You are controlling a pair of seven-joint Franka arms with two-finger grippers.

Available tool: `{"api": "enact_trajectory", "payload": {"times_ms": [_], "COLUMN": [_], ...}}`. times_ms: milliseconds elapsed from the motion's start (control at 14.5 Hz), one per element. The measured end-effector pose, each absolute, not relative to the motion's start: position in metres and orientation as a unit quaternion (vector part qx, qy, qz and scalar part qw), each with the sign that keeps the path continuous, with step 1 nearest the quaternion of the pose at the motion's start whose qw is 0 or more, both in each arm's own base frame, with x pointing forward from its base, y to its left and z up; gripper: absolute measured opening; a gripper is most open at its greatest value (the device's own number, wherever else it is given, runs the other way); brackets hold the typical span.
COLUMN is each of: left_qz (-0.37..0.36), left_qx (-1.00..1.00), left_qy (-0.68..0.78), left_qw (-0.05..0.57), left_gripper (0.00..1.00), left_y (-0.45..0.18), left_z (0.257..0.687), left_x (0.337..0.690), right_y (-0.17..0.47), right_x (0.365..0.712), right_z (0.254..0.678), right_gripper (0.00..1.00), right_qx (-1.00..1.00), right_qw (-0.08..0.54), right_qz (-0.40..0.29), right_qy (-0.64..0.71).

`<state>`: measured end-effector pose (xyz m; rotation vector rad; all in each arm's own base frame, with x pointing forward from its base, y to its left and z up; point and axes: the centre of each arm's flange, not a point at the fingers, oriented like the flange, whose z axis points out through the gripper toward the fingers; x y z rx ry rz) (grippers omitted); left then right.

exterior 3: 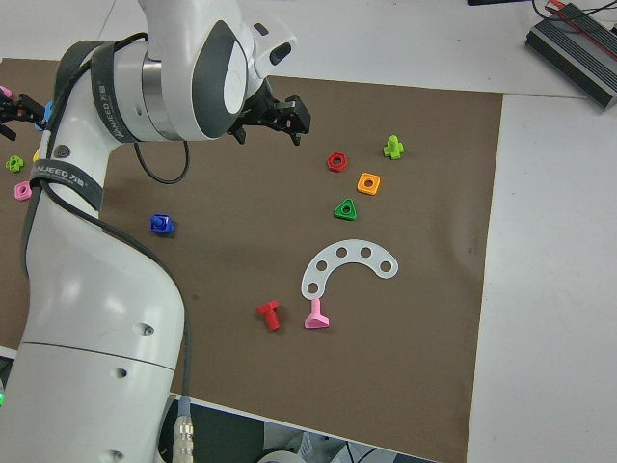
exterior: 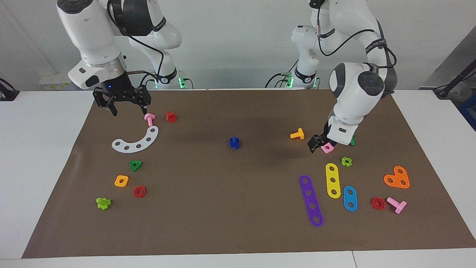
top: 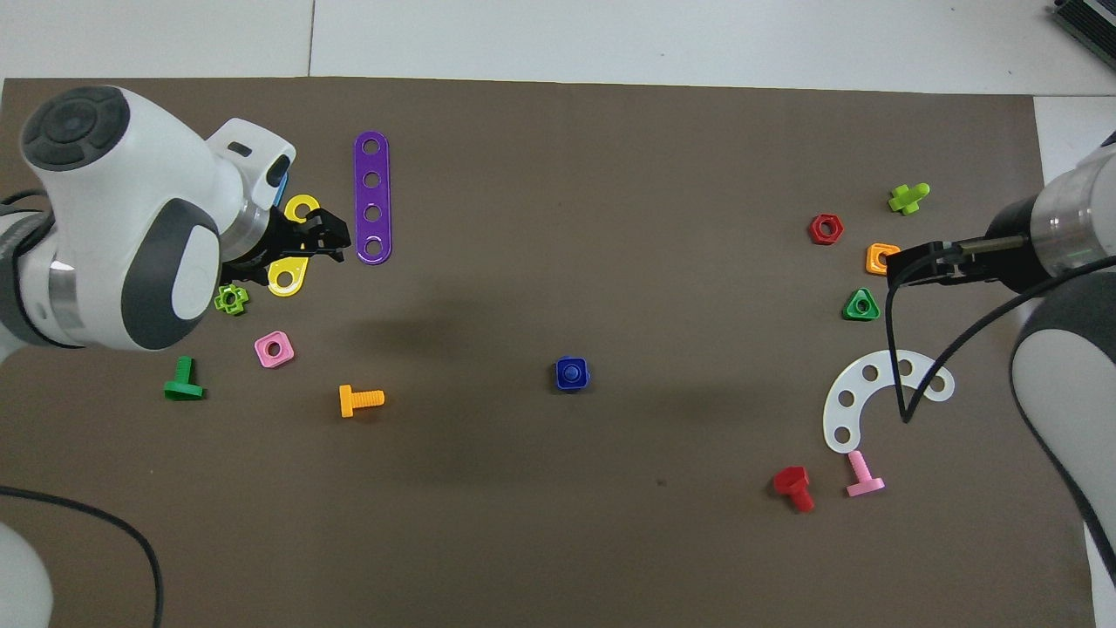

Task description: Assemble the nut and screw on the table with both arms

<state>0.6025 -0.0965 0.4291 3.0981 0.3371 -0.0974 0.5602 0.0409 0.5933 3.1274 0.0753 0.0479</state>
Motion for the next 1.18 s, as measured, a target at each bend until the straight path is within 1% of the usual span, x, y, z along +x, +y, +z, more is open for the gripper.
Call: {"api": "enact_trajectory", "payload": {"times_ms": [138,277,484,623,761,969,1176], "left_qz": [-0.043,-0.055,-0.06,-0.043,-0.031,-0.034,-0.037], "left_qx": [0.995,0.995,0.996,0.997,0.998,0.998,0.998], "left_qy": [0.093,0.082,0.071,0.066,0.056,0.047,0.044], "left_qw": [0.013,0.009,-0.003,-0.003,-0.016,-0.034,-0.036], "left_gripper": [1.0,1.0,1.0,1.0,1.0,1.0,1.0], "left_y": [-0.048,-0.003,0.035,0.04,0.042,0.04,0.032], "left_z": [0.429,0.44,0.466,0.493,0.528,0.59,0.627], "left_x": [0.593,0.581,0.564,0.554,0.541,0.526,0.519], "right_y": [0.042,0.042,0.043,0.043,0.043,0.043,0.043], "right_x": [0.56,0.56,0.56,0.56,0.561,0.561,0.561], "right_z": [0.593,0.593,0.594,0.595,0.597,0.603,0.603], "right_gripper": [1.0,1.0,1.0,1.0,1.0,1.0,1.0], "right_qx": [1.0,1.0,1.0,1.0,1.0,0.999,0.999], "right_qw": [-0.001,-0.001,-0.001,-0.001,0.0,-0.001,-0.001], "right_qz": [0.014,0.014,0.015,0.016,0.019,0.026,0.027], "right_qy": [0.023,0.023,0.023,0.023,0.024,0.024,0.025]}}
